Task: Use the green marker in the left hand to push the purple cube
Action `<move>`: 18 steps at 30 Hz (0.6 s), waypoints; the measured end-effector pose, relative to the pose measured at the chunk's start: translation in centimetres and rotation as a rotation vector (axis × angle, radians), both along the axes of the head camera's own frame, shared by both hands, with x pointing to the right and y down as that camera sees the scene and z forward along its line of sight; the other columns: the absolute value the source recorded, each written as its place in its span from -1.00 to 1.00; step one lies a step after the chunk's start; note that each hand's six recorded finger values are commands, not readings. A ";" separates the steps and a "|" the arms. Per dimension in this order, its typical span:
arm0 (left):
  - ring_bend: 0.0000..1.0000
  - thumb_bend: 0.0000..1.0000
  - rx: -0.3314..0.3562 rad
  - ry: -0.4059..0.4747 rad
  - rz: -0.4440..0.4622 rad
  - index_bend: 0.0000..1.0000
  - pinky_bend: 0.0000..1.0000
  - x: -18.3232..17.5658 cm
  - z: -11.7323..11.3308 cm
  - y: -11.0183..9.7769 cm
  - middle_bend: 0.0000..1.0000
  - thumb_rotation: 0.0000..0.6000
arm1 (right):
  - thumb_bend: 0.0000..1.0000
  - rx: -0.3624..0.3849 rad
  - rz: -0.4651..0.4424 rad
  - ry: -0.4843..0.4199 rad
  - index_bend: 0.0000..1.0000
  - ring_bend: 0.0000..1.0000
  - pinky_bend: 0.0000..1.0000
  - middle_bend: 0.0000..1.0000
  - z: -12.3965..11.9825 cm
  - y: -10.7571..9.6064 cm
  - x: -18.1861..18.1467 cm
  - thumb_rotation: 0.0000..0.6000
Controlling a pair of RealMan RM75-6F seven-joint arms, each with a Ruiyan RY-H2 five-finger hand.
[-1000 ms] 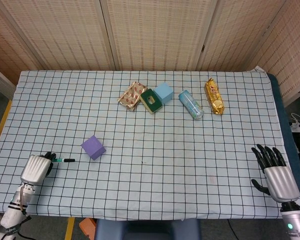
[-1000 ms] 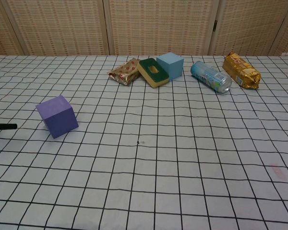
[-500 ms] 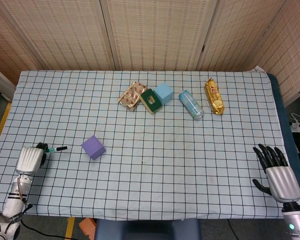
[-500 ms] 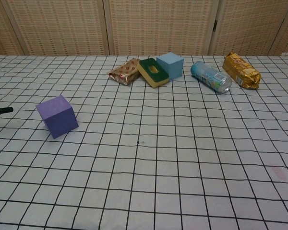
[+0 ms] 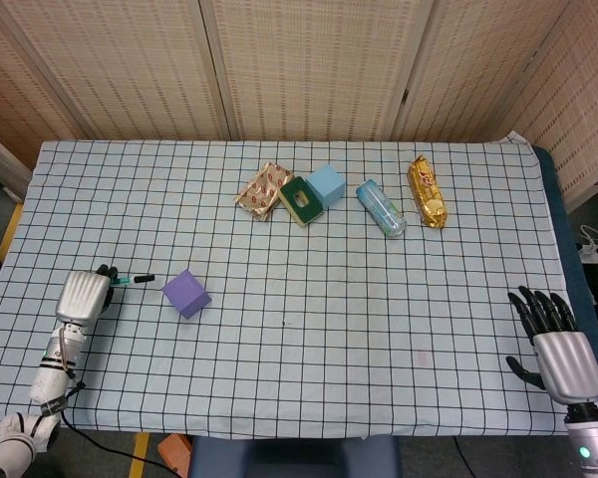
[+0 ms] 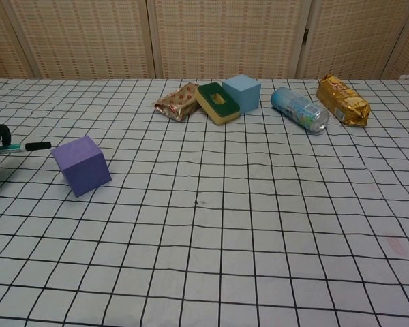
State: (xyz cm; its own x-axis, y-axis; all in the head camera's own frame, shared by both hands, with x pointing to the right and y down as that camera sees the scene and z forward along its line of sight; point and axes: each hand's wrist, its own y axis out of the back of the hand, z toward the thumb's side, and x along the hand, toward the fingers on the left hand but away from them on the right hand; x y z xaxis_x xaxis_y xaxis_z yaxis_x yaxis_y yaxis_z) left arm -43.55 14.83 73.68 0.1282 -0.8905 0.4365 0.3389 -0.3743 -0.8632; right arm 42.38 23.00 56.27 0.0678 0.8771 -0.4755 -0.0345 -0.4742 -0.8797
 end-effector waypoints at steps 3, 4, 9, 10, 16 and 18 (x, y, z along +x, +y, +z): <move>0.53 0.31 0.009 0.015 0.031 0.63 0.98 1.0 0.0 -0.3 0.65 1.00 | -0.77 0.001 0.006 0.002 -1.00 -1.00 -1.00 -1.00 0.0 -0.1 0.2 1.00; 0.53 0.31 0.014 0.022 0.044 0.63 0.98 1.4 -0.1 -0.4 0.65 1.00 | -0.77 0.002 0.008 0.002 -1.00 -1.00 -1.00 -1.00 0.0 -0.1 0.2 1.00; 0.53 0.32 0.024 0.047 0.095 0.63 0.98 3.0 -0.1 -0.6 0.64 1.00 | -0.77 0.005 0.012 0.001 -1.00 -1.00 -1.00 -1.00 -0.1 -0.2 0.3 1.00; 0.53 0.32 0.023 0.050 0.103 0.63 0.98 3.3 0.0 -0.6 0.65 1.00 | -0.77 0.006 0.013 0.000 -1.00 -1.00 -1.00 -1.00 -0.2 -0.2 0.4 1.00; 0.53 0.31 0.014 0.053 0.140 0.63 0.98 4.8 0.5 -0.1 0.65 1.00 | -0.77 0.001 0.009 -0.008 -1.00 -1.00 -1.00 -1.00 -0.2 -0.2 0.3 1.00; 0.53 0.31 0.014 0.060 0.149 0.63 0.98 5.2 0.5 0.0 0.65 1.00 | -0.77 0.001 0.008 -0.011 -1.00 -1.00 -1.00 -1.00 -0.2 -0.2 0.3 1.00</move>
State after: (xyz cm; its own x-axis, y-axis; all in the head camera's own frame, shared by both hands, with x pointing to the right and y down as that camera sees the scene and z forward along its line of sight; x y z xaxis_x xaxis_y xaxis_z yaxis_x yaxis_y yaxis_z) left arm -38.32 14.79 74.22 0.2847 -0.8656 0.4120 0.3380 -0.3115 -0.8881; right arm 42.67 22.85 56.04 0.0658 0.8781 -0.4739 -0.0209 -0.4736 -0.8805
